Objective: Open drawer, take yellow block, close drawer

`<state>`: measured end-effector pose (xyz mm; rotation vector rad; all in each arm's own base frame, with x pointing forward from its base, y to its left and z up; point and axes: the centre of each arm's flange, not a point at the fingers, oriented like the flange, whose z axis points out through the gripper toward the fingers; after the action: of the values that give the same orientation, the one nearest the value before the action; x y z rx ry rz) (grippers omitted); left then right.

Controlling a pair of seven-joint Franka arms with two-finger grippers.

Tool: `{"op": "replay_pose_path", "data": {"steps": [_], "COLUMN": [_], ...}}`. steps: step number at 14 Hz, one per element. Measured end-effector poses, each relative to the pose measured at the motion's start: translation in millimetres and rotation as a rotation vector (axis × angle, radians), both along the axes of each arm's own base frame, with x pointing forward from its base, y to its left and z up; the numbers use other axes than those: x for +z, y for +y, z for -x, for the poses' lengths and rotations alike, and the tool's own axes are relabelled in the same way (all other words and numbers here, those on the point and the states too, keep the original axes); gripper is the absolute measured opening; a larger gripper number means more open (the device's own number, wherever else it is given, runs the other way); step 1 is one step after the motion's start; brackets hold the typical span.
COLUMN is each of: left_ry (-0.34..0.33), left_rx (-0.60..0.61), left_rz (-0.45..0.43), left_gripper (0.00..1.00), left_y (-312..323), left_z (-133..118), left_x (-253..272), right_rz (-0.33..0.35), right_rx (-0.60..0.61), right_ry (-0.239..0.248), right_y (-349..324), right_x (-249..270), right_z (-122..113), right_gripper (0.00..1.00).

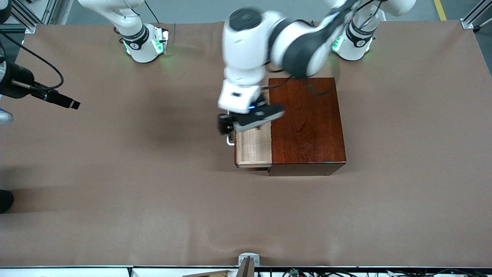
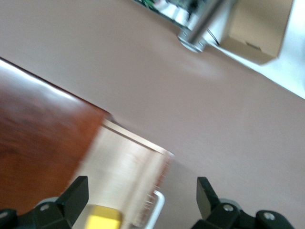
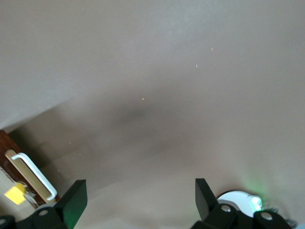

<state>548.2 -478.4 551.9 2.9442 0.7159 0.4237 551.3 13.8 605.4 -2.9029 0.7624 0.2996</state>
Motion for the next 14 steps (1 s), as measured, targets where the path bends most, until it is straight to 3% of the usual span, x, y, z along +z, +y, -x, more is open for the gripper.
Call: {"op": "replay_pose_path", "data": {"steps": [3,9,14], "left_ry": [0.067,0.163,0.241], "left_rx": [-0.013,-0.040,-0.171], "left_rz": [-0.087,-0.161,-0.207], "left_gripper": [1.00,1.00,1.00], "left_y": [75.0,222.9,333.8], "left_z": [-12.6,-36.5,-40.8], "left_x": [43.1,100.4,128.3], "right_rz": [0.028,0.075,0.143], "right_rx": [-0.133,-0.292,-0.465], "right_ry": [0.035,0.086,0.125], "right_y": [28.3,91.4,193.1], "right_x": [-1.2,-5.9,-32.5], "right_z": [0.9,7.8,16.6], "right_gripper": [1.00,1.00,1.00]}}
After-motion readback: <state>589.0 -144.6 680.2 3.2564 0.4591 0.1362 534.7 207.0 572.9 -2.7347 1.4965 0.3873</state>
